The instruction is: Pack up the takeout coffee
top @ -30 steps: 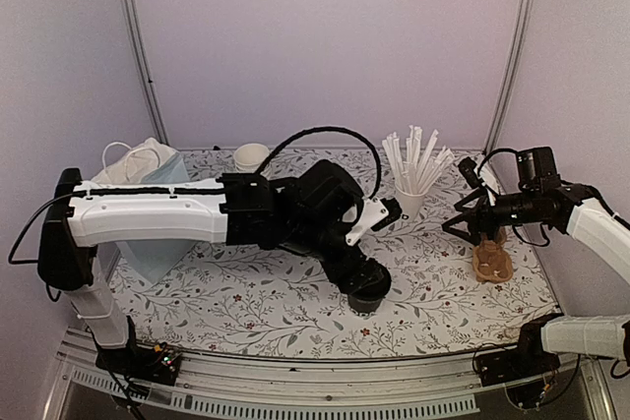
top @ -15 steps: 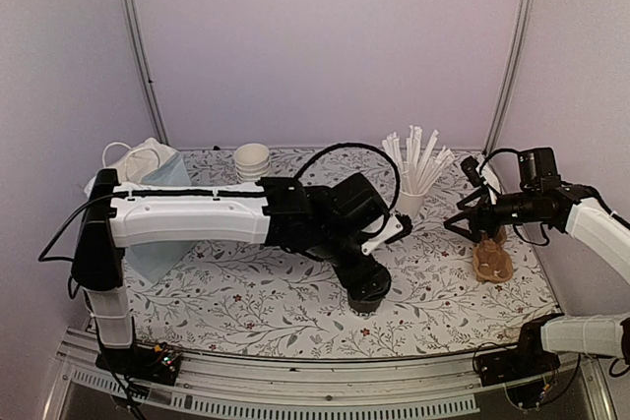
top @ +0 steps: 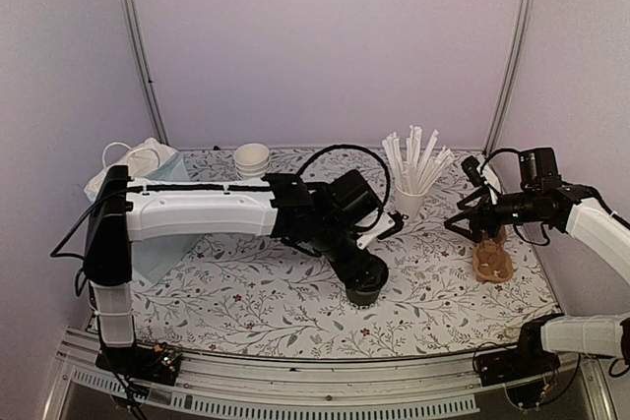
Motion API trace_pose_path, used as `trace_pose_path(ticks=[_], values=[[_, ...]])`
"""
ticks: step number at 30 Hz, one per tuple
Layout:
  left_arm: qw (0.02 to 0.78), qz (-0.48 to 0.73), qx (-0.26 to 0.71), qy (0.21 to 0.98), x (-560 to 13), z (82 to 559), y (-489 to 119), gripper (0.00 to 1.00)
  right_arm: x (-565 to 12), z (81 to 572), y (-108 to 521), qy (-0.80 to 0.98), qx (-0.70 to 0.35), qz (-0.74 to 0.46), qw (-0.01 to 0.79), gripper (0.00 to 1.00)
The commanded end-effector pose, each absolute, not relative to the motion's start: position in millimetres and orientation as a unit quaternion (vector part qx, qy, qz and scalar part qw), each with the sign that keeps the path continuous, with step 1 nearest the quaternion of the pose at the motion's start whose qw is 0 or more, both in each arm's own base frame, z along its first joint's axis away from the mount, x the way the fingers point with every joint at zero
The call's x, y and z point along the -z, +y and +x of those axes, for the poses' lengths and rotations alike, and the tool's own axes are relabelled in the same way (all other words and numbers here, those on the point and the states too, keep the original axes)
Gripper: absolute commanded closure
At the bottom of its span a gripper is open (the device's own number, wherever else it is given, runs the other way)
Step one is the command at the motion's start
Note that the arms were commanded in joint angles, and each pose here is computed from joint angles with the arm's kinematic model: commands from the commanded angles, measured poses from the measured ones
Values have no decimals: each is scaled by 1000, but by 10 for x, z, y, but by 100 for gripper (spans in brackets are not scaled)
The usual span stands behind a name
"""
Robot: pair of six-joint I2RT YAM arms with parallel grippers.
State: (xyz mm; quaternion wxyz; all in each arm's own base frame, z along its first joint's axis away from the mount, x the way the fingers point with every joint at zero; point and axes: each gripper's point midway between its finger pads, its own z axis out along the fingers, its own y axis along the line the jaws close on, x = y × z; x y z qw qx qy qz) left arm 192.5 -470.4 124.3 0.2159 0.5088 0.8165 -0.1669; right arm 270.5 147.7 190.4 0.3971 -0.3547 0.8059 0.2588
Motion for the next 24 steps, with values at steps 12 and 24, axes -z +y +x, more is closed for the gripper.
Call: trace_pose_path(ticks=[12, 24], values=[[261, 442, 193, 836, -1910, 2263, -4199, 32, -1821, 2704, 1499, 805, -270, -358, 388, 16], [282, 296, 65, 910, -1709, 3066, -2901, 34, -1823, 2701, 1495, 805, -268, -359, 389, 16]])
